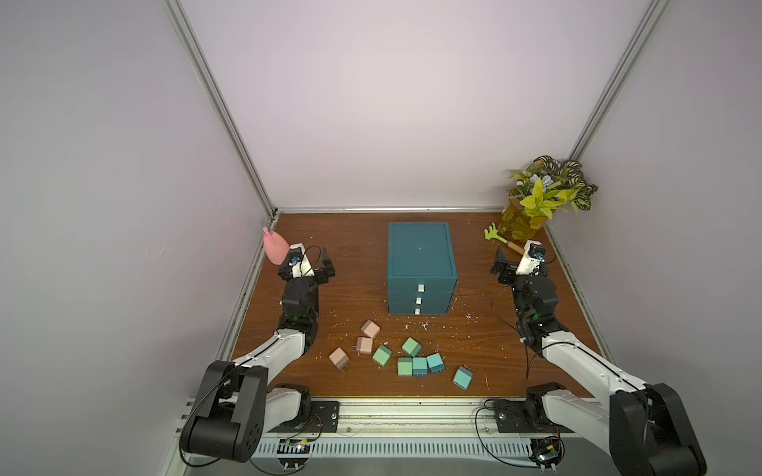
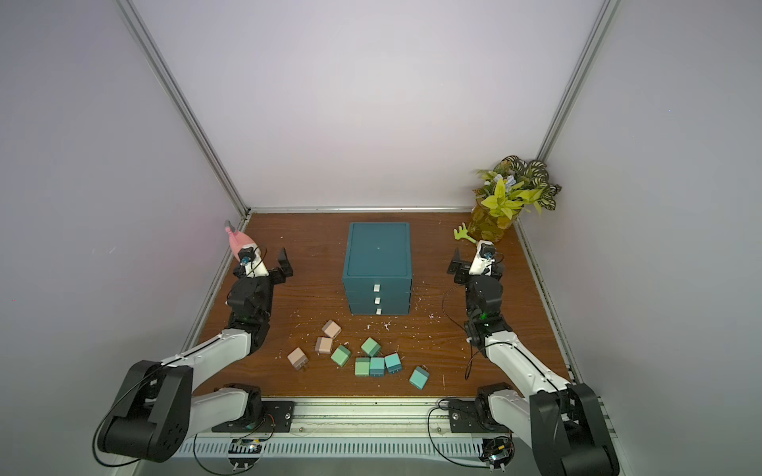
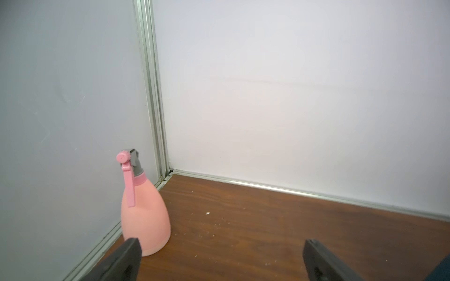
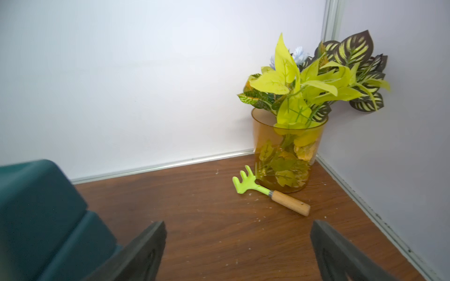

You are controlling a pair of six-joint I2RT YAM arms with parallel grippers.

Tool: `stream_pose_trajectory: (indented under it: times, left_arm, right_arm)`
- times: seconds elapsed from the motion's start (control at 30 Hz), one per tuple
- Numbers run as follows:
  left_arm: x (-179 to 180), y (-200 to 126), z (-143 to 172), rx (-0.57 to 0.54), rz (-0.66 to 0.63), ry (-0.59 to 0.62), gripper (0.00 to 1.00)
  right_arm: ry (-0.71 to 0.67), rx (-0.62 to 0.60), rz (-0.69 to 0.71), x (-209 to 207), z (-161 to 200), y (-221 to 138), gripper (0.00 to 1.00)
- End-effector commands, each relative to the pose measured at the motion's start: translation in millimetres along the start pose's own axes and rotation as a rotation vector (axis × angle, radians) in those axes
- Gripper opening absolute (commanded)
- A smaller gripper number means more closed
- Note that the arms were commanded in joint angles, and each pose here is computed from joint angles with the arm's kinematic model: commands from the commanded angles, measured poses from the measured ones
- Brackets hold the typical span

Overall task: Place the plugs into the drawer by color
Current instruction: Adjust the storage box at the center of the board.

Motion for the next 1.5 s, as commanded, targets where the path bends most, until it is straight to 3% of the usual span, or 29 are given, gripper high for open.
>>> stream_pose_trajectory:
  times: [0.0,0.13,0.3,0.43,0.53,0.67,0.87,1.2,1.33,1.47]
  left_arm:
    - [-33.4,12.8,-8.3,0.17,0.08,-0.036,1.0]
    - [-67.6,18.3,-37.0,0.231,0.137,0.004,1.0]
    - [-84.9,20.0,-74.1,0.231,0.282,-0.071,1.0]
    - [-103.5,13.2,-95.0,0.312,0.471,-0.151,1.0]
    - [-113.7,5.8,-99.1,0.374,0.579,-0.206,1.0]
    - [-123.9,-5.8,-97.6,0.423,0.627,-0.196,1.0]
    - [-142.2,-21.1,-104.2,0.45,0.705,-0.201,1.0]
    - [-153.7,-18.2,-80.6,0.569,0.744,-0.201,1.0]
    - [-158.3,-14.9,-70.6,0.594,0.781,-0.224,0.94]
    - [-167.9,-14.5,-66.1,0.616,0.851,-0.254,0.82]
  right_arm:
    - [0.1,0.104,0.012,10.4,-9.4,-4.1,0.99]
    - [0.114,0.248,-0.087,35.6,-19.0,1.4,1.0]
    - [0.122,0.455,-0.22,63.6,-10.4,7.1,1.0]
    - [0.133,0.585,-0.336,79.4,-5.7,0.2,1.0]
    - [0.147,0.646,-0.401,87.0,-4.3,-7.0,1.0]
    - [0.17,0.716,-0.474,96.4,1.9,-12.3,0.99]
    - [0.207,0.72,-0.511,102.5,-3.1,-17.3,0.98]
    - [0.269,0.704,-0.585,113.8,-14.5,-19.5,0.93]
    - [0.282,0.711,-0.599,117.4,-13.0,-17.8,0.86]
    - [0.282,0.74,-0.588,125.4,-3.3,-12.6,0.7]
Point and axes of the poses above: each gripper's point midway between its finger pads, its own y axis out along the fingers, its own x axis along the line the jaws close on, z = x × y, the point moved 7 cm from there along -y, back along the fingers, and after that the axes turned 11 degrees about y, right-handed, at the moved point
